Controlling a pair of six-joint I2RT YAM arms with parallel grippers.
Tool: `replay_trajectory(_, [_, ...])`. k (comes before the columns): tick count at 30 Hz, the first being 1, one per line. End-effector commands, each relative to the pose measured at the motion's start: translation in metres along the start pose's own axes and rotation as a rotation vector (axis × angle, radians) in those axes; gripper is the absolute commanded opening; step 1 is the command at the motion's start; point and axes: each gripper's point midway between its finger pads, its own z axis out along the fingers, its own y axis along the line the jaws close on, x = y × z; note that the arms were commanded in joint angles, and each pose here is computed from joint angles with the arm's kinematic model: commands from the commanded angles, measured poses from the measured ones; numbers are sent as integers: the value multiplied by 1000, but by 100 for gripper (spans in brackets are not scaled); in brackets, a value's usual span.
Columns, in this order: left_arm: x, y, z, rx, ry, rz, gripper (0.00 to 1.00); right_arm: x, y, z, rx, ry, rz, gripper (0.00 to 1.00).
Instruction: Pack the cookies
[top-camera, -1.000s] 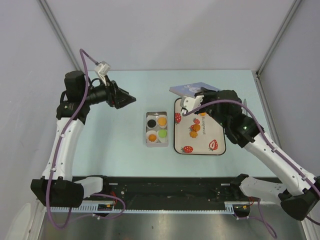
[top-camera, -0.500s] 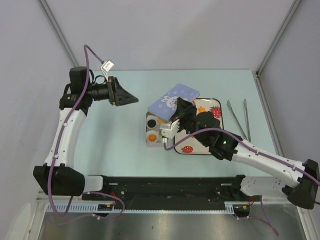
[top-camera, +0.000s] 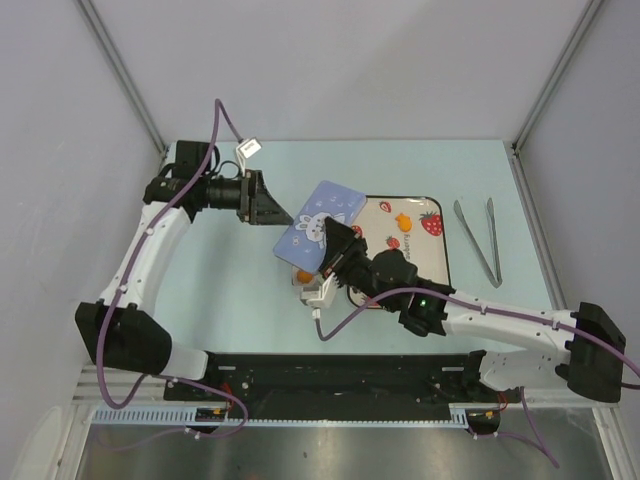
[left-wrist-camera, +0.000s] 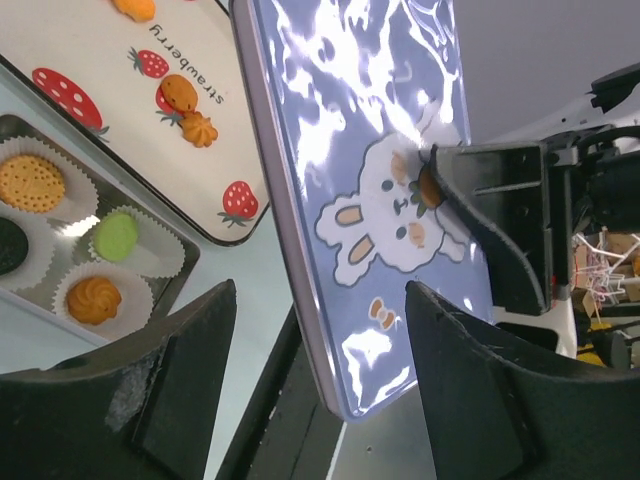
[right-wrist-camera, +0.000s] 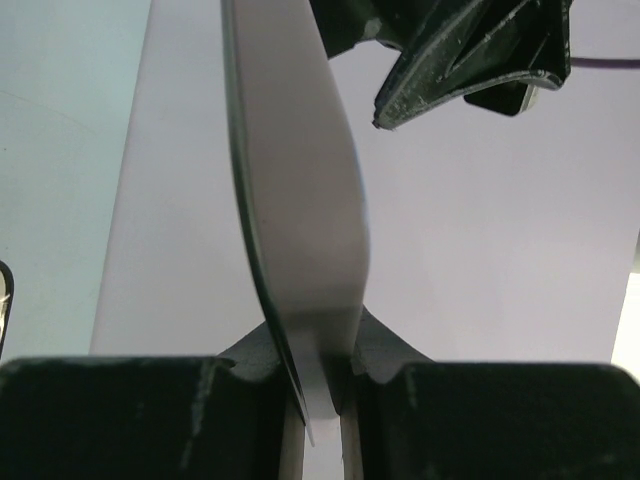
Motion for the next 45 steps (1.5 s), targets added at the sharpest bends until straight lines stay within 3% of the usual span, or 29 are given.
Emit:
replay_trajectory(1, [-7, -12, 2, 42, 13, 55, 73, -3, -27, -9, 138, -15, -18, 0])
replay_trajectory(14, [4, -8, 37, 114, 120, 34, 73, -8, -28, -14, 177, -32, -33, 0])
replay_trajectory(18, [2, -19, 39, 215, 120, 16, 62, -12, -23, -14, 167, -44, -34, 1])
replay_trajectory(20, [1, -24, 40, 253, 125, -21, 55, -14, -19, -13, 152, -50, -40, 6])
replay_trajectory(23, [1, -31, 39, 323, 126, -43, 34, -14, -8, -12, 115, -45, -44, 17])
replay_trajectory(24, [2, -34, 38, 366, 124, -43, 19, -13, -5, -11, 102, -43, -43, 22])
replay_trajectory(27, [2, -36, 39, 414, 131, -90, 6, -12, -1, -11, 90, -39, -51, 27])
replay_trajectory(29, [2, -37, 39, 428, 137, -113, 3, -10, 0, -11, 84, -28, -58, 30])
replay_trajectory(32, [3, -36, 39, 434, 138, -115, 1, -6, 1, -10, 81, -5, -69, 43])
replay_trajectory(33, [2, -37, 39, 438, 135, -105, 1, -4, 2, -9, 78, 3, -69, 61])
replay_trajectory(36, [-1, -37, 37, 430, 122, -85, 0, -1, 9, -8, 56, 17, -72, 79])
replay_trajectory(39, [-13, -36, 34, 402, 73, -48, 0, 4, 13, -10, 34, 35, -51, 88])
replay_trajectory(40, [-17, -38, 31, 391, 69, -117, 0, 7, 14, -11, 29, 47, -44, 89])
replay_trajectory(41, [-30, -37, 30, 380, 10, -23, 0, 9, 14, -12, 31, 54, -23, 90])
replay_trajectory(43, [-35, -29, 25, 356, -29, -113, 0, 17, 13, -15, 31, 83, -6, 92])
replay_trajectory(45, [-46, -17, 22, 317, -99, -107, 0, 25, 10, -16, 21, 104, 43, 93])
